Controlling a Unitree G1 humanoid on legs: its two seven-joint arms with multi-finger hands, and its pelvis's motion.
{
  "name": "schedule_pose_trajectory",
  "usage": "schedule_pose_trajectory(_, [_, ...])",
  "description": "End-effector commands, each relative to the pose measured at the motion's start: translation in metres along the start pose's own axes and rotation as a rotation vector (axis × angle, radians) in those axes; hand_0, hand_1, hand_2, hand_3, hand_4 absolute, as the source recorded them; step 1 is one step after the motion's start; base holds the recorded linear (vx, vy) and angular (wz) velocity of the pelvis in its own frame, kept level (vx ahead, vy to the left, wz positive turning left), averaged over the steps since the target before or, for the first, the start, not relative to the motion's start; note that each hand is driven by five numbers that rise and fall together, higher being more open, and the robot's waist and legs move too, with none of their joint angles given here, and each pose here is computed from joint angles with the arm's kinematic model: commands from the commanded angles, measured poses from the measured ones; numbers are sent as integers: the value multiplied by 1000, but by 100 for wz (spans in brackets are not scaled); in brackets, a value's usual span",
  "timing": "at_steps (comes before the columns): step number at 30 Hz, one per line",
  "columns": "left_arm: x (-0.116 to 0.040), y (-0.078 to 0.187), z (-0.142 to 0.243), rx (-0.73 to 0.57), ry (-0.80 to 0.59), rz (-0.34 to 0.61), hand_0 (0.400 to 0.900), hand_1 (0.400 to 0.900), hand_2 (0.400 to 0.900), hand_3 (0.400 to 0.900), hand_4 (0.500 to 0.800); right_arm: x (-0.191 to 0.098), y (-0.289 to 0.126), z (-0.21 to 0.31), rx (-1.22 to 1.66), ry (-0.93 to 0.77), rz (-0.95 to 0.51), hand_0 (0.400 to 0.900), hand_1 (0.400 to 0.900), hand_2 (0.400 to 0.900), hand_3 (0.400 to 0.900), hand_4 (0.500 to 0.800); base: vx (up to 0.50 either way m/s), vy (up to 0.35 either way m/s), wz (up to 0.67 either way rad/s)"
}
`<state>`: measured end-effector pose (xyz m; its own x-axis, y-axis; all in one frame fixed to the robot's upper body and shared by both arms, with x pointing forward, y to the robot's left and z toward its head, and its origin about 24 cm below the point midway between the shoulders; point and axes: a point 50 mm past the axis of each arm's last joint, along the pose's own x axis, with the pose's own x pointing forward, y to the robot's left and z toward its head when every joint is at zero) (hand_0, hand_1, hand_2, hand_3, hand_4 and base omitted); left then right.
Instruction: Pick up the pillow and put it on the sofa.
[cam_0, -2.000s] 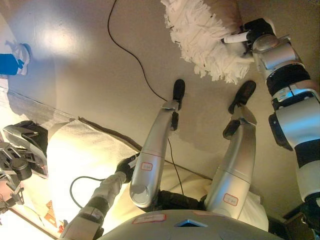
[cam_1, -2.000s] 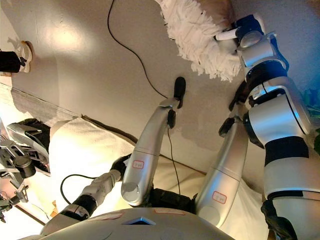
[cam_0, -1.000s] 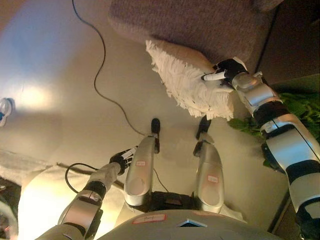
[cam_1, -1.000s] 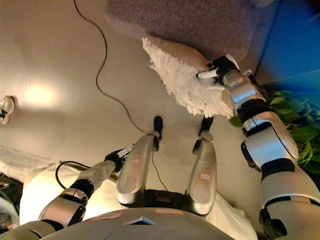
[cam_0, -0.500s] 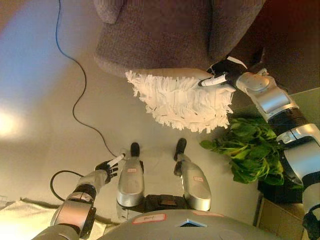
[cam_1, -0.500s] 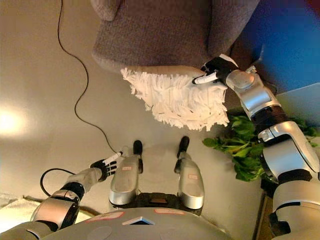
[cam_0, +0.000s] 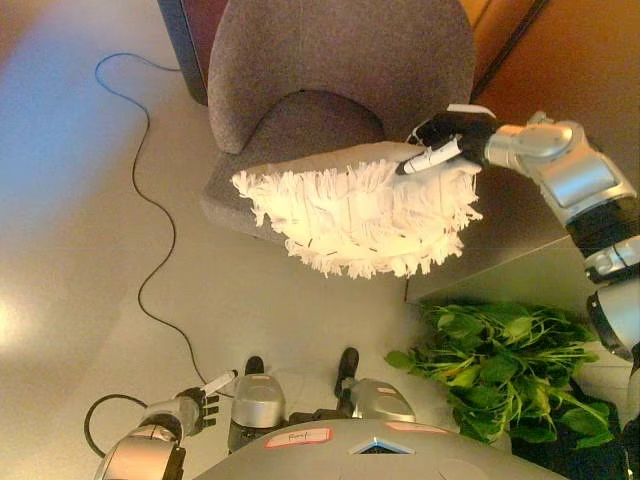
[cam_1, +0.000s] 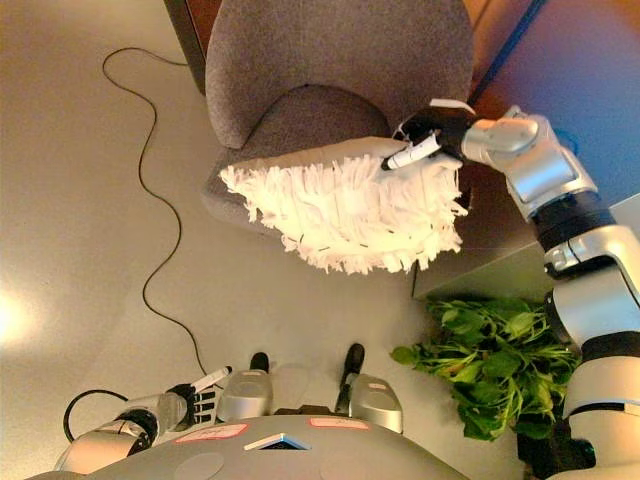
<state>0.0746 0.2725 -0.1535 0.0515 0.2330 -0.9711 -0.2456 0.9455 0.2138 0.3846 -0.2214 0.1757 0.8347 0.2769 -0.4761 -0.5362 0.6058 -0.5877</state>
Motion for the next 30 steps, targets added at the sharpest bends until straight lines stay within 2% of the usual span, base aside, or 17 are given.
schedule_pose_trajectory(1, [0,29,-31,107,138,116,900,900,900,900,800,-44,-74,87,-43,-255,-230,400,400,400,400,500,77,-49,12])
schedule_pose_trajectory(8, [-2,42,-30,108,147,156,900,900,900,900,800,-38,-76,77,25,-182,-212,400,400,400,400,500,57,-91,14])
schedule_pose_trajectory(14, [-5,42,-1,121,56,148,900,900,900,900,800,-31,-73,97,30,-215,-254,400,400,400,400,500,-165,-127,14])
schedule_pose_trajectory(23, [-8,41,21,103,-48,131,900,900,900,900,800,-47,-94,98,70,-197,-380,400,400,400,400,500,-114,-77,2])
schedule_pose_trajectory(24, [-8,41,23,101,-56,130,900,900,900,900,800,-50,-100,91,86,-155,-439,727,727,727,727,696,-52,-39,1])
schedule_pose_trajectory(25, [-8,39,24,98,-65,131,900,900,900,900,800,-51,-103,81,141,-106,-464,900,900,900,900,800,-84,-47,-1])
schedule_pose_trajectory(30, [-9,39,30,74,-94,124,900,900,900,900,800,-73,-127,59,216,-7,-664,900,900,900,900,800,-87,-21,-3])
